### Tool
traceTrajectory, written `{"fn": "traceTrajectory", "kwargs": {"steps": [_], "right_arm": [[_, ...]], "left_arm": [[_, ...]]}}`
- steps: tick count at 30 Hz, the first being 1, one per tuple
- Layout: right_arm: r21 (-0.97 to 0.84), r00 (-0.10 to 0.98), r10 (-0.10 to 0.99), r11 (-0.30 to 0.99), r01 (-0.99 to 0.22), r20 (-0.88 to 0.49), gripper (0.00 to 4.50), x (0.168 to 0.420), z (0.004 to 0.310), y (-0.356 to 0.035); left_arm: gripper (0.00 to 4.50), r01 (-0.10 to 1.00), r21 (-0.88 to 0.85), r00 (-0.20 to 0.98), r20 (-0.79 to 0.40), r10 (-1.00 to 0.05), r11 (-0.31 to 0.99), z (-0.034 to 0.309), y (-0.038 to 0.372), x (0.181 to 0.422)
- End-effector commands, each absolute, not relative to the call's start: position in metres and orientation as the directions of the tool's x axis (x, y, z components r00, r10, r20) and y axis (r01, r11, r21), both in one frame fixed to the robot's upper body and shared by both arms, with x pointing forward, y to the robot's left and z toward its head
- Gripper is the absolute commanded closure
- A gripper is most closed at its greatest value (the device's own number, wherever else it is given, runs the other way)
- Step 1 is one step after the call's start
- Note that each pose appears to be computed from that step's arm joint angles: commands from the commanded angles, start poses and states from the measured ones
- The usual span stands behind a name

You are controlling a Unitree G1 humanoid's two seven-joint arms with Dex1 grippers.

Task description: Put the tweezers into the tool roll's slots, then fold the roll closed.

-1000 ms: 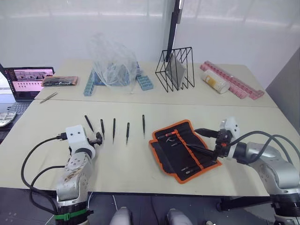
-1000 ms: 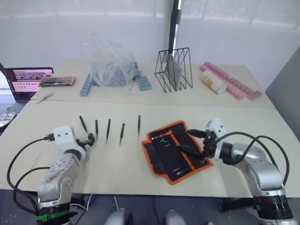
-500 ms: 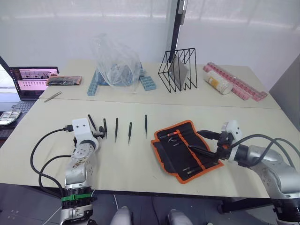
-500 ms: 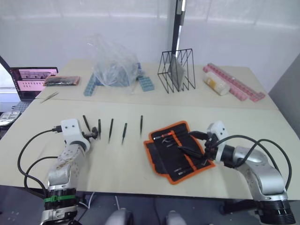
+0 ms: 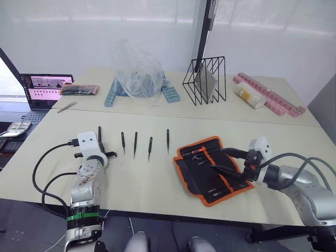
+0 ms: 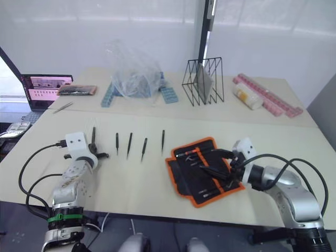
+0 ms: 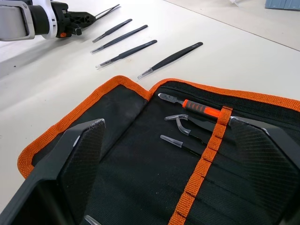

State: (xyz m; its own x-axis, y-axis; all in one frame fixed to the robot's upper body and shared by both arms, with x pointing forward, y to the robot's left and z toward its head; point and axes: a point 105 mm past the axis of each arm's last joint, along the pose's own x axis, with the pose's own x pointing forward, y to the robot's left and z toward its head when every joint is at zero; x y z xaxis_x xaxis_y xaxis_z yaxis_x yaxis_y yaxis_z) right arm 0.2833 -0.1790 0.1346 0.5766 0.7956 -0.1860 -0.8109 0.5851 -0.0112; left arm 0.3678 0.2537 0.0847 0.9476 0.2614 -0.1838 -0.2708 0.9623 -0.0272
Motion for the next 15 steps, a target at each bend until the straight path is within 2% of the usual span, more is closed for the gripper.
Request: {"fn": "traceTrajectory", "kwargs": {"steps": [1,6,10,15], "right_arm": [[-0.060,0.589,0.793,0.588,-0.807,-0.152,0.00,0.282,0.149,-0.181],[-0.060,0.592,0.791,0.591,-0.805,-0.151,0.00,0.281,0.148,-0.182],[-0.057,0.598,0.786,0.597,-0.800,-0.156,0.00,0.279,0.146,-0.184],[-0.050,0.632,0.756,0.634,-0.772,-0.170,0.00,0.275,0.143,-0.192]], "left_arm": [[4.47,-0.218,-0.039,0.953,-0.226,0.204,0.975,0.073,0.240,0.371],[4.47,-0.225,-0.030,0.952,-0.218,0.214,0.974,0.074,0.244,0.370],[4.47,-0.230,0.008,0.961,-0.156,0.228,0.973,0.088,0.253,0.367],[4.47,-0.124,0.102,0.990,-0.051,0.129,0.987,0.128,0.254,0.356]]}}
